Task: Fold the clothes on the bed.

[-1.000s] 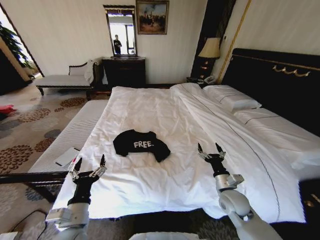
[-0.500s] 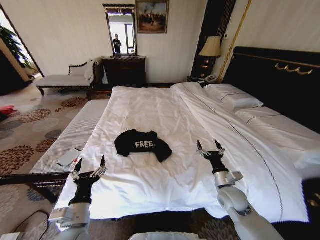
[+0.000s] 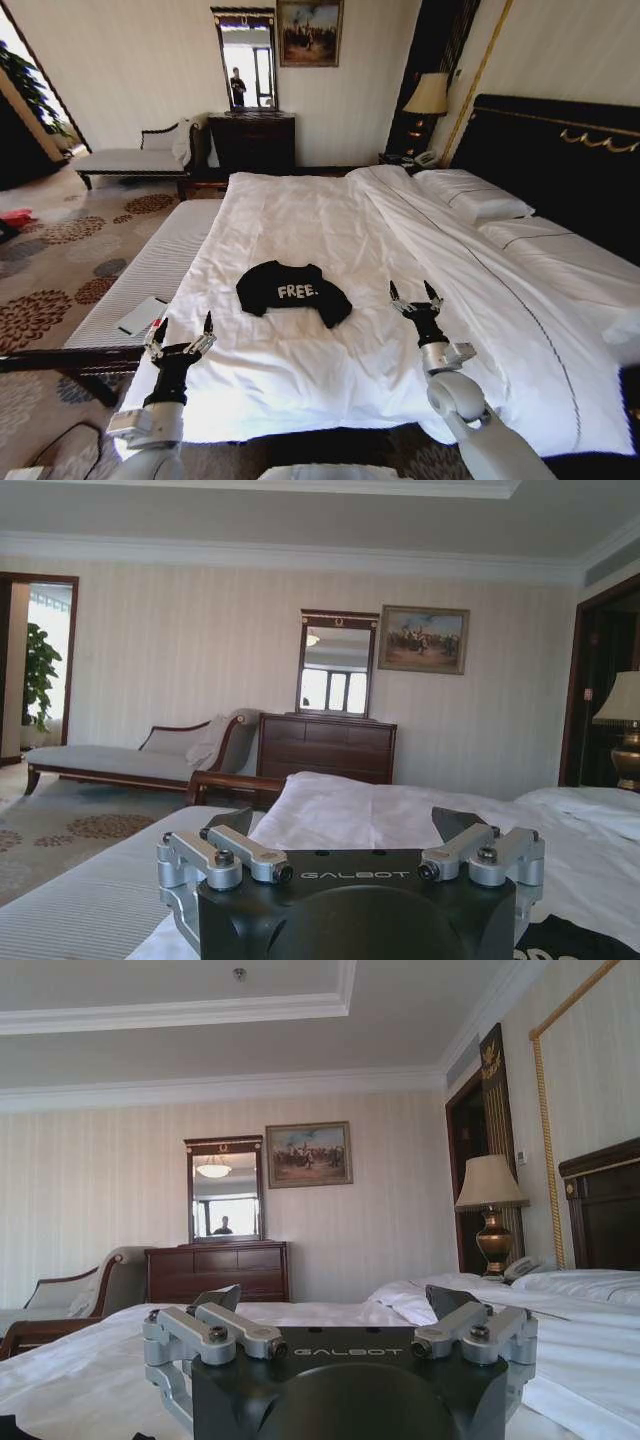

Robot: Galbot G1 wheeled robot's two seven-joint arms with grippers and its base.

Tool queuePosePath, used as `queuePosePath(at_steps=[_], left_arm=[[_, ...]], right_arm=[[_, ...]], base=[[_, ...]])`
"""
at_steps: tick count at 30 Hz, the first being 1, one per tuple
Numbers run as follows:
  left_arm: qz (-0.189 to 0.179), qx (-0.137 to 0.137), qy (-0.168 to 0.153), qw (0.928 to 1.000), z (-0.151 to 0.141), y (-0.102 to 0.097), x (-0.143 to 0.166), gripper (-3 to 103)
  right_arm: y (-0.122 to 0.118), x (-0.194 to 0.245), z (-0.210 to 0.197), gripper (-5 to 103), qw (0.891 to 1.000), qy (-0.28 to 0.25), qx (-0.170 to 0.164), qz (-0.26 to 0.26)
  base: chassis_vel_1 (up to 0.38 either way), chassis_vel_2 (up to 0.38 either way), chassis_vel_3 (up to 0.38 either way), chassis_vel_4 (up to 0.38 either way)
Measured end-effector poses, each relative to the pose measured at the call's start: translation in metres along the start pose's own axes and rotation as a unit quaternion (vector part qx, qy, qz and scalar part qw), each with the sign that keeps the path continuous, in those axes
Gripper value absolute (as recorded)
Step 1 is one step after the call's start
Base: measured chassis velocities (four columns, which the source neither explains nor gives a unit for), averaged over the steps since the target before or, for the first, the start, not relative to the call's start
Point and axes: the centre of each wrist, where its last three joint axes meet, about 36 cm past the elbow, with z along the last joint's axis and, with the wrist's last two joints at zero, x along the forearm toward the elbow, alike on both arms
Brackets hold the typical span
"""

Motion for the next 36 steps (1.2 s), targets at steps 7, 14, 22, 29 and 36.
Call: queuePosePath(at_steps=[7, 14, 22, 29, 36], left_arm=[[0.009, 0.012, 0.009, 0.9998, 0.007, 0.007, -0.027, 100], [0.001, 0.053, 0.046, 0.9976, -0.009, 0.021, -0.075, 100], [0.021, 0.101, 0.126, 0.9866, -0.040, 0.020, -0.132, 100], [0.071, 0.153, 0.208, 0.9635, -0.050, 0.013, -0.195, 100], [0.074, 0.156, 0.211, 0.9620, -0.050, 0.012, -0.197, 100]], right_arm=[[0.002, -0.006, 0.009, 100, 1.000, 0.003, 0.001, -0.004], [0.019, -0.031, 0.018, 100, 1.000, 0.013, 0.001, -0.026], [0.012, -0.039, 0.029, 100, 0.999, 0.006, 0.009, -0.038], [0.004, -0.037, 0.038, 100, 1.000, 0.008, 0.016, -0.025], [0.003, -0.037, 0.039, 100, 1.000, 0.008, 0.017, -0.023]], base=[[0.000, 0.000, 0.000, 0.000], [0.000, 0.000, 0.000, 0.000], [-0.002, 0.021, 0.011, -0.006], [0.000, 0.000, 0.000, 0.000], [0.000, 0.000, 0.000, 0.000]])
